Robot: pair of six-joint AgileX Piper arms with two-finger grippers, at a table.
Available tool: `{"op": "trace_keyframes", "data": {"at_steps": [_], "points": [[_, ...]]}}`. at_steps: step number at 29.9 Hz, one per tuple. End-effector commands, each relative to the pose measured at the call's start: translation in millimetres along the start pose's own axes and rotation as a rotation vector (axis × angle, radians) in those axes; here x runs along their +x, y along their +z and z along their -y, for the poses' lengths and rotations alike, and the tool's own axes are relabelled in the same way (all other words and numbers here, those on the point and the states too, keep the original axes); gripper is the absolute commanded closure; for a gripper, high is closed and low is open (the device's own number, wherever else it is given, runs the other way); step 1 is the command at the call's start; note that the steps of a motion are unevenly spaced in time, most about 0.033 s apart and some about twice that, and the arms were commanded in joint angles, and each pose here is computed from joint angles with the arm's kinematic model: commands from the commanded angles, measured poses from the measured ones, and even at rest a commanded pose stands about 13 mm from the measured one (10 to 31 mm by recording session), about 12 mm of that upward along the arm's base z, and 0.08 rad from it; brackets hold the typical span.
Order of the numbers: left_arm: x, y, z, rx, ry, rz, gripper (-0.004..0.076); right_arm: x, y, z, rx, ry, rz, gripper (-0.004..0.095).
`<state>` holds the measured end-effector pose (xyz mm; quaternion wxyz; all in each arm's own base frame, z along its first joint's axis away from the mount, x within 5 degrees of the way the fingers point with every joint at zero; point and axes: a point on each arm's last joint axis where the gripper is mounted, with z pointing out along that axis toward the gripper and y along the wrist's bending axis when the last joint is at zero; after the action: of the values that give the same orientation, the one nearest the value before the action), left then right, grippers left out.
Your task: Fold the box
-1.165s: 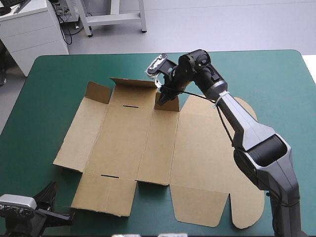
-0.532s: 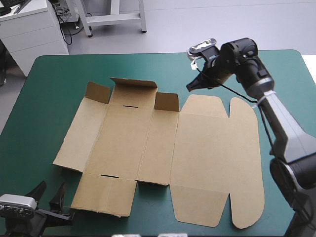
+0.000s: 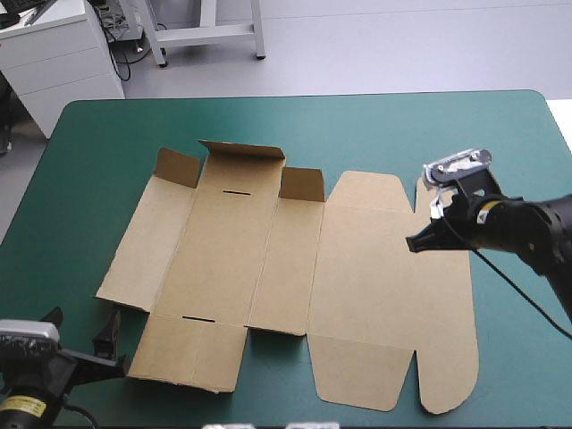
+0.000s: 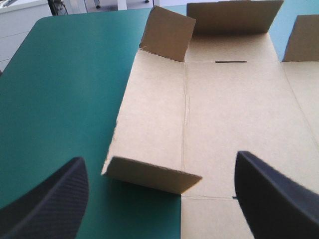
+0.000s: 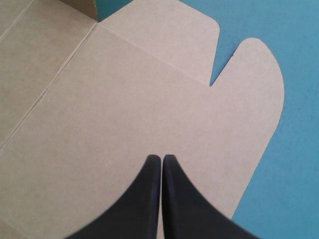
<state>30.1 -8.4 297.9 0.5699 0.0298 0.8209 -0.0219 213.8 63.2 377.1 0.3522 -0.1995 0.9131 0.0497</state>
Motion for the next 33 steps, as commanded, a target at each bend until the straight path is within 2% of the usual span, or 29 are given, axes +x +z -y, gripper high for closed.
{"op": "trace_keyframes", "data": {"at_steps": [1,7,16,21,24,29,33], "points": [[-48,14,-6,-0.036,0.033,0.025,0.0165,21,-30,-5,0.003,0.013,0.112,0.0912],[-106,65,-17,-0.057,0.083,-0.165,0.0165,62,-46,-12,0.01,0.044,0.135,0.0912],[-144,165,-32,-0.018,0.172,-0.555,0.0165,113,-40,-19,0.005,0.077,0.105,0.0912],[-140,217,-38,0.026,0.181,-0.783,0.0165,130,-30,-22,-0.013,0.104,0.072,0.0931],[-128,247,-47,0.107,0.11,-0.958,0.0165,134,-25,-23,-0.015,0.106,0.057,0.0931],[-114,279,-72,0.224,-0.11,-0.962,0.0165,137,-22,-23,-0.016,0.107,0.046,0.0931],[-103,282,-99,0.191,-0.205,-0.977,0.0165,136,-22,-23,-0.018,0.109,0.05,0.0931]]}}
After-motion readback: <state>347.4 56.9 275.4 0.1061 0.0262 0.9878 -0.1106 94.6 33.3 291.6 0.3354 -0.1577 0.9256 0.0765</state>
